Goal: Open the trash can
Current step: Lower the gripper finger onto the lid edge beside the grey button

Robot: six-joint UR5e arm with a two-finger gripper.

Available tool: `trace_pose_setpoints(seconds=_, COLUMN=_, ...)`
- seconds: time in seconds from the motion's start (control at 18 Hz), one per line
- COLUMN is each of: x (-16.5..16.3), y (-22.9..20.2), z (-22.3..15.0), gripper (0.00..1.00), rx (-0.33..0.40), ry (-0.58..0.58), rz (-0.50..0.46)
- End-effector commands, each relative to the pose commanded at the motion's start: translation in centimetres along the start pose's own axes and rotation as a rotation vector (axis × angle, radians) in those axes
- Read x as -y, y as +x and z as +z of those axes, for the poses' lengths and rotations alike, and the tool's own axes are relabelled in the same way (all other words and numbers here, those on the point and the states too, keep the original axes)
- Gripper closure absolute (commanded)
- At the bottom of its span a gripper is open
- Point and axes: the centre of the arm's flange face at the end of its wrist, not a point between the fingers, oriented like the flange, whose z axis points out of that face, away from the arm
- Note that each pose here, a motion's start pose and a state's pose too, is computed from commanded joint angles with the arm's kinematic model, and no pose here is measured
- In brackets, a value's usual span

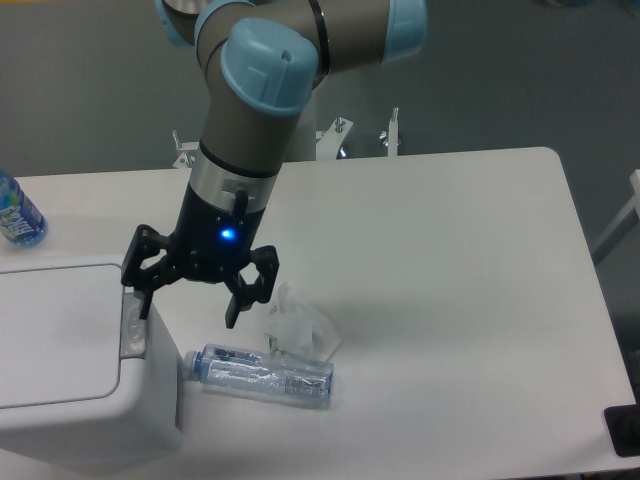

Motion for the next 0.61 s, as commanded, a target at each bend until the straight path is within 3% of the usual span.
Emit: trace_pose_setpoints(seconds=0.61, x=-0.11, y=-0.01, z=1.06, gripper=0.00, rx=-0.001, ry=-0.016, rz=0.000)
